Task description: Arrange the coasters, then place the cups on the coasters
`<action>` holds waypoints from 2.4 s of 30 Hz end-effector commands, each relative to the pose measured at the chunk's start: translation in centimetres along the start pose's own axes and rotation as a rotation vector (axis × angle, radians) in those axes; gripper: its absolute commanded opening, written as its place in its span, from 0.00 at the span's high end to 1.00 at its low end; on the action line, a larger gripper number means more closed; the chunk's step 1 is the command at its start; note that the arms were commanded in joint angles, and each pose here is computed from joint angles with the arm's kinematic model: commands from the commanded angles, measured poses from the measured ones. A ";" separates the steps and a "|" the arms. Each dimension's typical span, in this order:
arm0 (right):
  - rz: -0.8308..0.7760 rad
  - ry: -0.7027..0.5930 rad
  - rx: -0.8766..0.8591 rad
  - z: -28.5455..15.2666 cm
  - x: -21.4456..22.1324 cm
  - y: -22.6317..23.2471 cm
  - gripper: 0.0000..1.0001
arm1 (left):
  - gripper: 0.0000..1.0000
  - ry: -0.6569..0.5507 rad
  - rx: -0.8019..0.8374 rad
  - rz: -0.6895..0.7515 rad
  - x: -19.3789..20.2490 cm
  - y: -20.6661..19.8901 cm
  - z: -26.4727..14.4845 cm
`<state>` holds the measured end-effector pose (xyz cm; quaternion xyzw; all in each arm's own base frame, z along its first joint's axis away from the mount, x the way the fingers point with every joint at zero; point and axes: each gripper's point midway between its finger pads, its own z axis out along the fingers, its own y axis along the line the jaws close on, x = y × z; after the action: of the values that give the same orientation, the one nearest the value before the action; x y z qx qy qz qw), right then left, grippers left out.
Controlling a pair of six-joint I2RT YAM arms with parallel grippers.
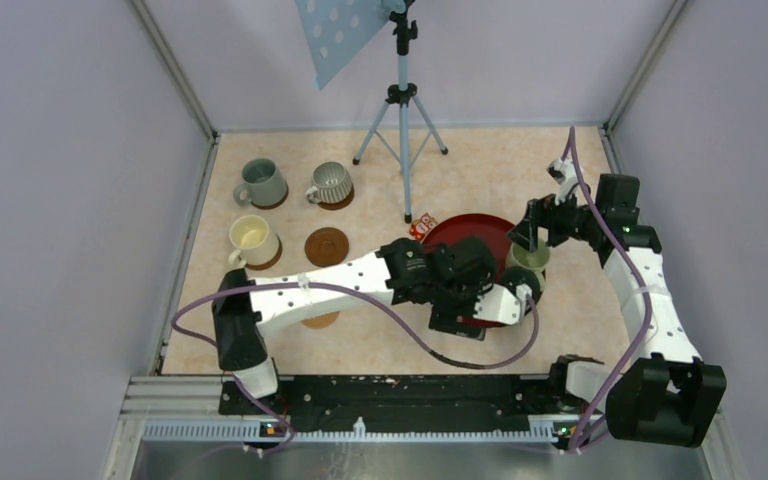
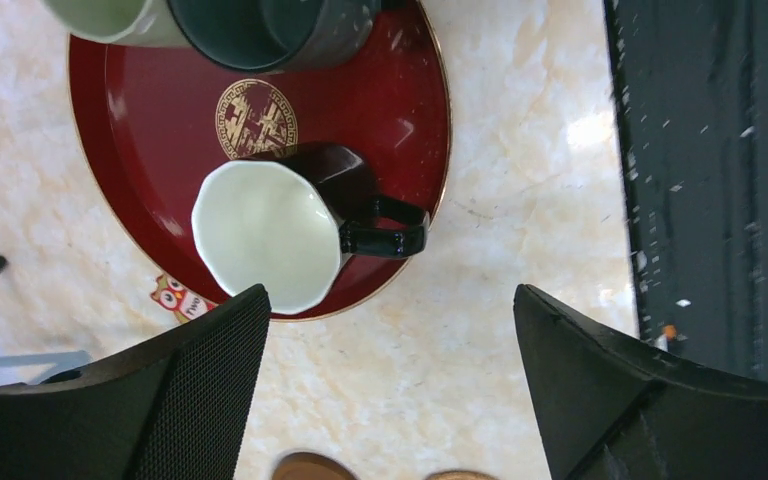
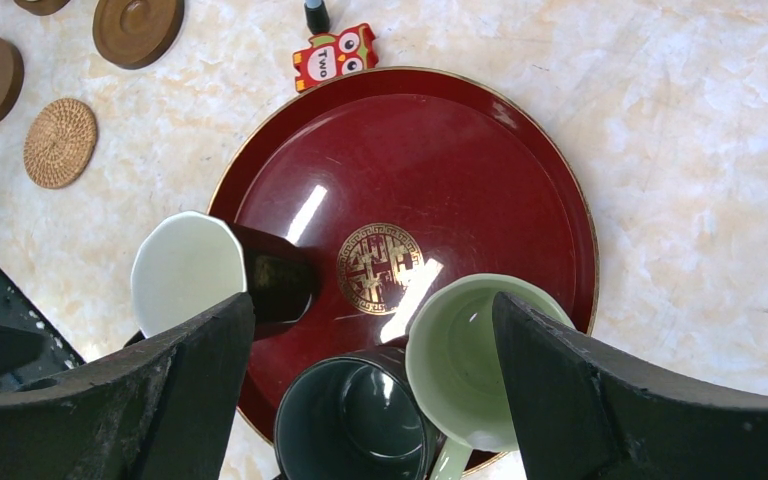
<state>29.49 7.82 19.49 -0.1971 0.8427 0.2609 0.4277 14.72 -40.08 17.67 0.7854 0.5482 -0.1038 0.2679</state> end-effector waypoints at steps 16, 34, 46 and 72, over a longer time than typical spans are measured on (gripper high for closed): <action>-0.019 0.000 0.039 0.3 0.0 -1.2 0.13 | 0.01 -0.039 -0.097 -1.000 3.3 0.9 0.8; -0.021 0.006 0.044 0.4 0.1 -1.4 0.13 | 0.01 0.012 -0.251 -1.105 3.6 4.2 3.7; -0.027 0.005 0.041 0.3 0.2 -1.3 0.13 | 0.16 0.073 -0.323 -1.089 7.6 5.8 4.3; -0.030 0.010 0.015 0.4 0.4 -0.9 0.13 | 0.97 -0.033 -0.297 -0.959 9.1 7.1 6.7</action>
<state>29.84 7.22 18.42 -0.1958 0.8522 0.2450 0.4187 23.94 -37.14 8.69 0.4084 0.8626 -0.1368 0.2653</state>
